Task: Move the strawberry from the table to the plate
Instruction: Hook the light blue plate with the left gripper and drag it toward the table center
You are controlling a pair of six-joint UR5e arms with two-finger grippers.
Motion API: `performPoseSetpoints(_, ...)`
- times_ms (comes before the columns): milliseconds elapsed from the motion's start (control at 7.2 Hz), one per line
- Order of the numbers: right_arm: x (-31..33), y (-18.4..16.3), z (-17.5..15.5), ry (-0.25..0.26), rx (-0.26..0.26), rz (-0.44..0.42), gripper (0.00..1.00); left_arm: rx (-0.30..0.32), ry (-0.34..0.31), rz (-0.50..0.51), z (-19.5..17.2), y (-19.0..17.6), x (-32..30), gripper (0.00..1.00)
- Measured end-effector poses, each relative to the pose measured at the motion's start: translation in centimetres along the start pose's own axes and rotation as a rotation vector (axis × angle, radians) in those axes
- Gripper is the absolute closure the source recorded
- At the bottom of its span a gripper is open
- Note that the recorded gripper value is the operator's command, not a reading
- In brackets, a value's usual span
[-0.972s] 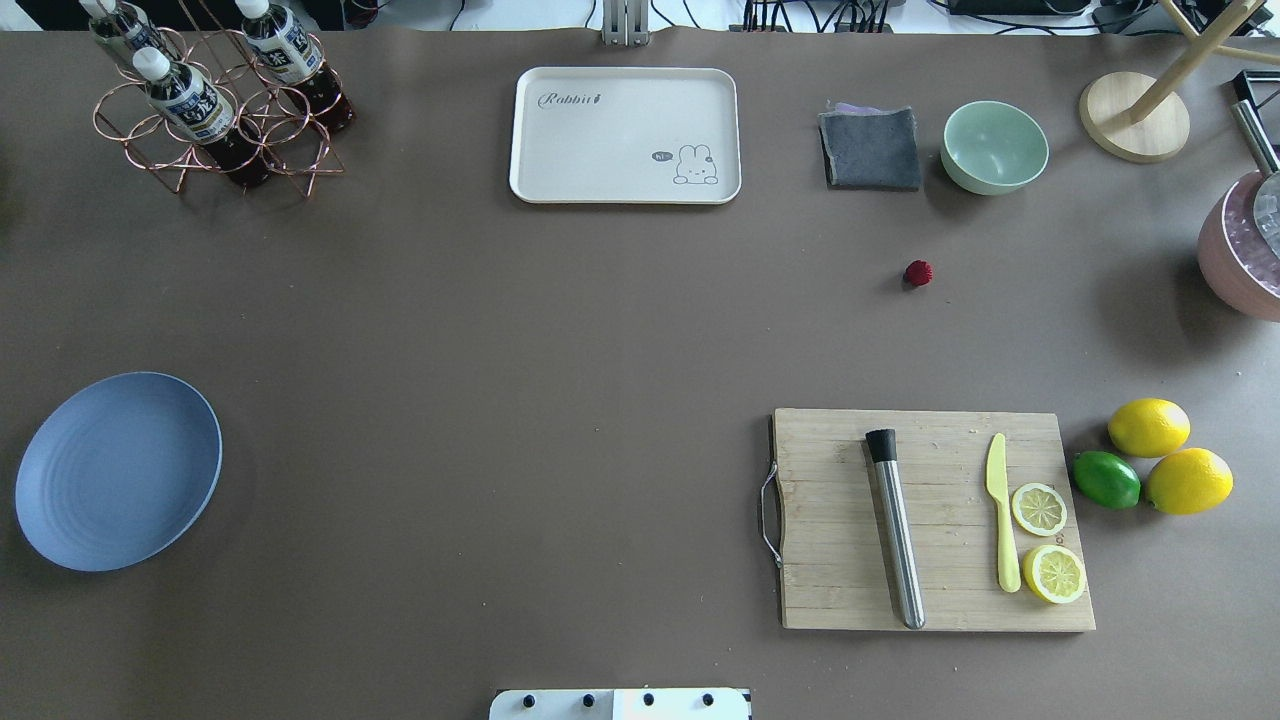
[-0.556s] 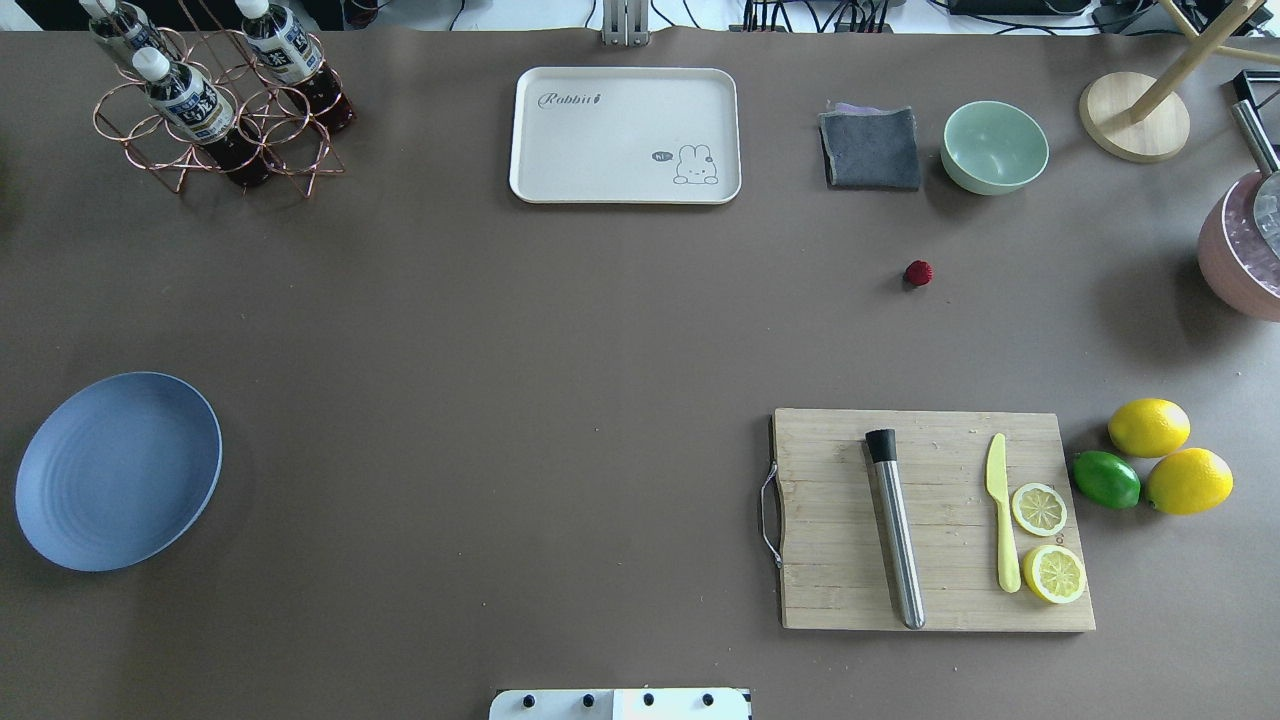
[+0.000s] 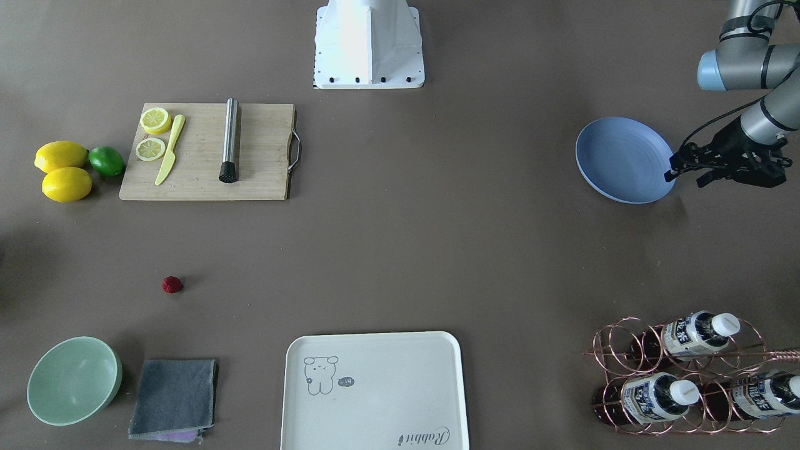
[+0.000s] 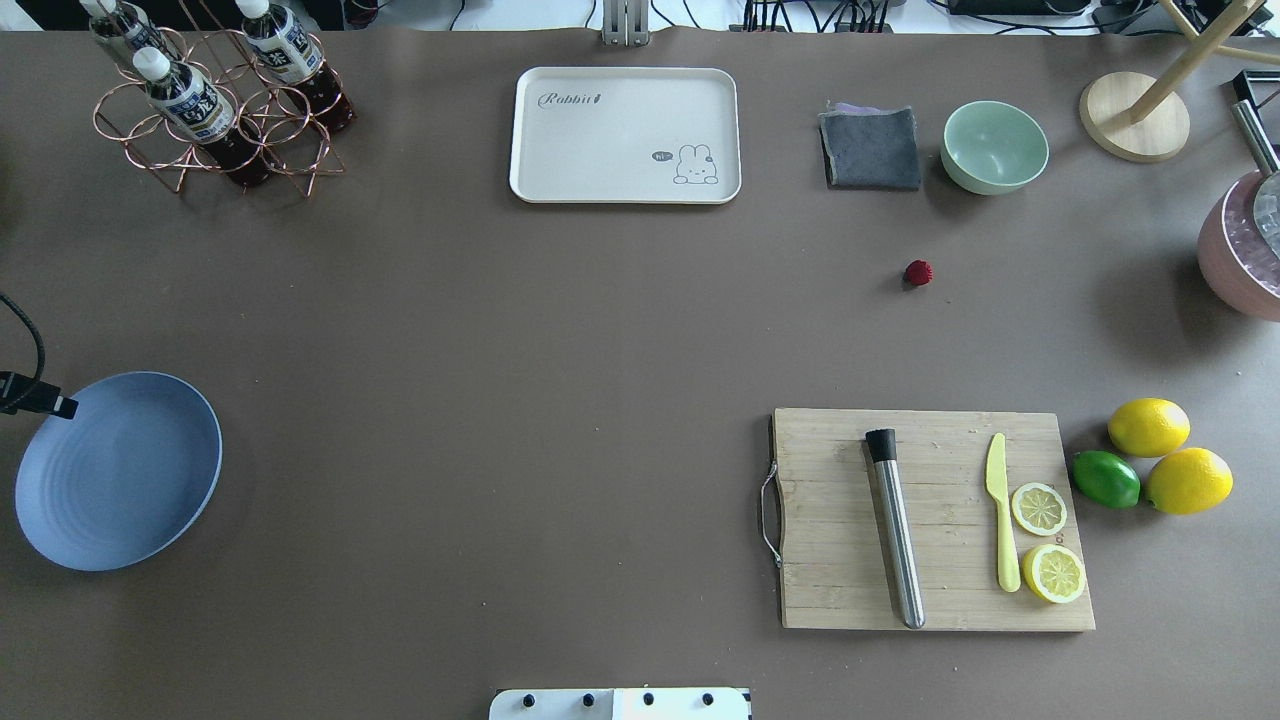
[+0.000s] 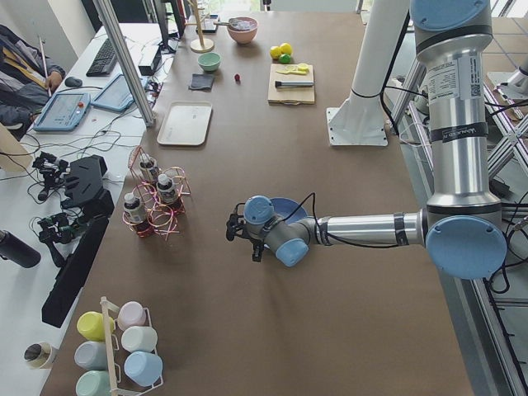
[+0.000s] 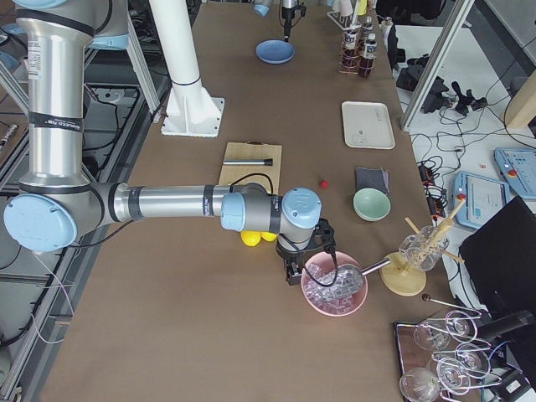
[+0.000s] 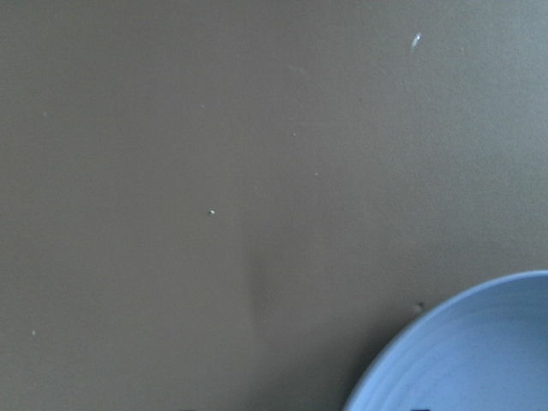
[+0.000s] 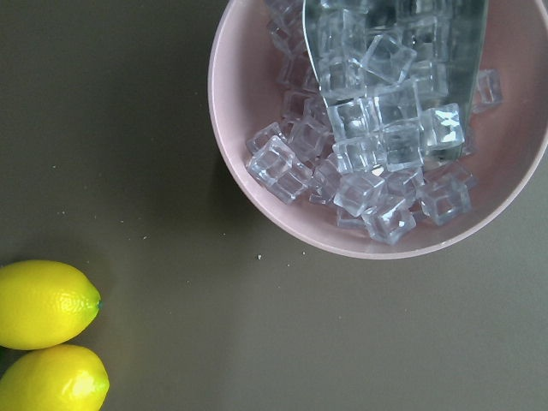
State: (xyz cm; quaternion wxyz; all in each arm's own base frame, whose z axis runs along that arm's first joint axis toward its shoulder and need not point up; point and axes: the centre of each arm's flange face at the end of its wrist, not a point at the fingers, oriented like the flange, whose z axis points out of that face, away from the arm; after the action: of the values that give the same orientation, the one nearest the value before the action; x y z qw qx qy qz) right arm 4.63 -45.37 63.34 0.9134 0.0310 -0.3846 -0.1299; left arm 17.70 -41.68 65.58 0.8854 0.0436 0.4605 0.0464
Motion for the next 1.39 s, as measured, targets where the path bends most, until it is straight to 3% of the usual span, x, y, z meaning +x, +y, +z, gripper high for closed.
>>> performPoseSetpoints(139,0.0,0.0,0.0,0.000,0.000,0.001,0.00,-0.001,0.008,0.018,0.9,0.5,0.4,0.29)
performPoseSetpoints(278,0.0,0.1,0.0,0.000,0.000,0.001,0.00,0.003,0.016,0.047,1.2,1.2,0.2,0.42)
performPoseSetpoints(417,0.0,0.1,0.0,-0.001,0.000,0.002,0.00,0.007,0.022,0.082,1.4,1.9,-0.3,0.87)
performPoseSetpoints(556,-0.1,0.1,0.0,-0.002,0.001,0.001,0.00,0.006,0.023,0.109,1.4,2.4,-0.8,1.00)
performPoseSetpoints(1111,-1.9,1.3,-1.4,0.000,0.025,0.038,0.00,0.000,0.038,0.122,1.3,2.8,-0.7,1.00)
performPoseSetpoints(1389,-2.3,1.7,-1.7,0.001,0.031,0.056,0.00,-0.022,0.096,0.108,0.7,2.2,0.8,1.00)
